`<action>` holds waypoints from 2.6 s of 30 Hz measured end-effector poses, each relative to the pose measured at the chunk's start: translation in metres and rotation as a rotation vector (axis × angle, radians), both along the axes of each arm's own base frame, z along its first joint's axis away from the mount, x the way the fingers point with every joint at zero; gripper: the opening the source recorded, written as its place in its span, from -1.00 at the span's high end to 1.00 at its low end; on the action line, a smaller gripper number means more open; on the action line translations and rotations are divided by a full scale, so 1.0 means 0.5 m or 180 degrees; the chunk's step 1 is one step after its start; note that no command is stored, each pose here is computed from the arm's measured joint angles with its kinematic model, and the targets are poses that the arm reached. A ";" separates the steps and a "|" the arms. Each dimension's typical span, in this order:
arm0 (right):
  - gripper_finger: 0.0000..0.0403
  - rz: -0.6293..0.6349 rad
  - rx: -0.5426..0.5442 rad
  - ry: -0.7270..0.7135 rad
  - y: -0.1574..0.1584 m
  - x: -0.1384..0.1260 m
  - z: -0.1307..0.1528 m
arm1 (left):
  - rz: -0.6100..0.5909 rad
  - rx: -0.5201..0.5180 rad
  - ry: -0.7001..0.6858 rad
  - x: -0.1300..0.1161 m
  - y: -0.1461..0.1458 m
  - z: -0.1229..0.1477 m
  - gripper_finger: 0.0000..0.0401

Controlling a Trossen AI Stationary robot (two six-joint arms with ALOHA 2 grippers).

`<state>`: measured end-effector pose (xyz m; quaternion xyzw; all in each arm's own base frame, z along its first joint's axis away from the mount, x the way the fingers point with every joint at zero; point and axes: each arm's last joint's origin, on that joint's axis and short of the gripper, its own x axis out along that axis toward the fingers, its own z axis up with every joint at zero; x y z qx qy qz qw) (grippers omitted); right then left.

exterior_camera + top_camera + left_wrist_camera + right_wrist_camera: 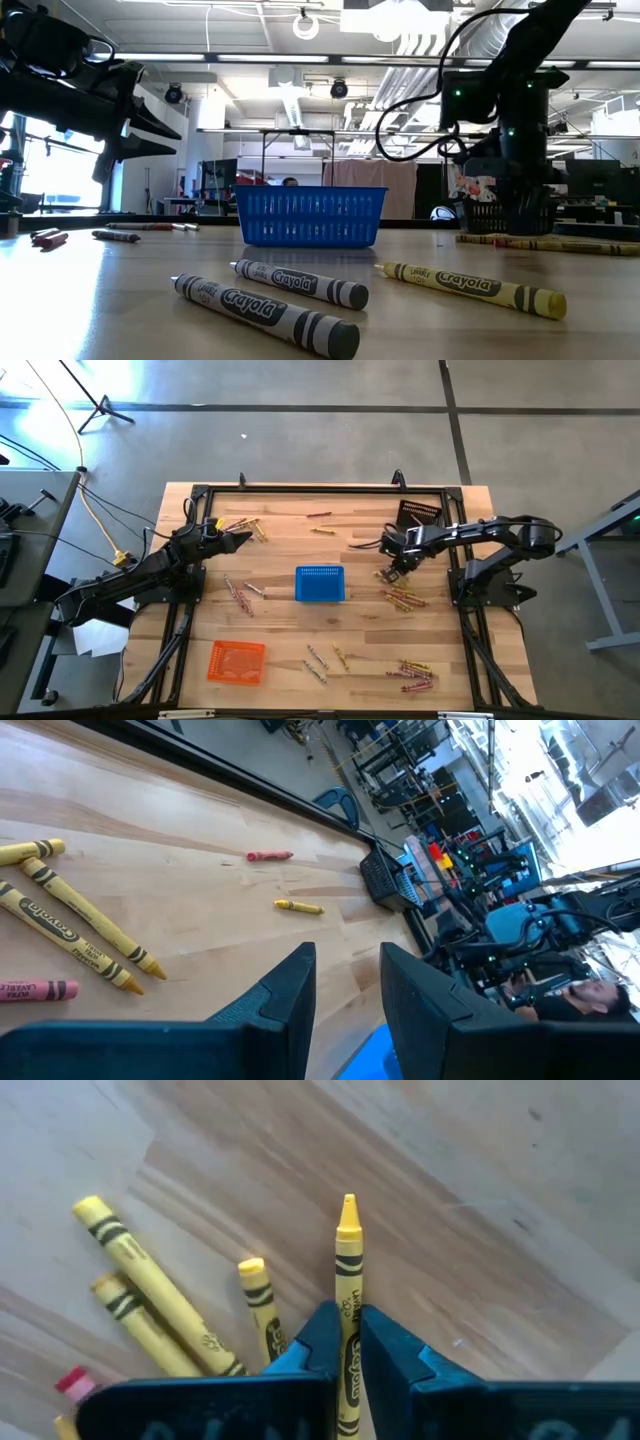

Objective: Sort crayons
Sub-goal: Put the yellow crayon into the blue basket

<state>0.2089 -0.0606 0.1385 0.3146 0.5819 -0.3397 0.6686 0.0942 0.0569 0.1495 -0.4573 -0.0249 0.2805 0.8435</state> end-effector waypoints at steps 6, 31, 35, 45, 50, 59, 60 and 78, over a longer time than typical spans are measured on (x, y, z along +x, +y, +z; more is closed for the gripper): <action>0.97 -0.0037 -0.0253 -0.0578 -0.017 0.055 0.064 | 0.0000 0.0000 0.0001 0.000 0.000 0.000 0.49; 0.96 0.1492 -0.0559 -0.2496 0.100 0.294 0.134 | 0.0001 0.0000 0.0001 0.000 0.000 0.000 0.49; 0.96 0.1496 -0.0249 -0.2383 0.104 0.310 0.090 | 0.0000 0.0000 0.0000 0.000 0.000 0.000 0.49; 0.59 0.1696 -0.0226 -0.2527 0.106 0.338 0.118 | 0.0001 0.0000 0.0001 0.000 0.000 0.000 0.50; 0.52 0.1850 -0.0222 -0.2170 0.102 0.347 0.163 | 0.0001 0.0000 -0.0001 0.000 0.000 0.000 0.49; 0.52 0.1914 -0.0107 -0.0499 0.063 0.273 0.226 | 0.0001 0.0001 0.0000 0.000 0.000 0.000 0.49; 0.52 0.1900 -0.0082 -0.0370 0.061 0.259 0.227 | 0.0001 0.0001 -0.0001 0.000 0.000 0.000 0.49; 0.51 0.1041 0.0234 -0.0450 0.084 0.036 0.104 | 0.0001 0.0000 -0.0001 0.000 0.000 0.000 0.49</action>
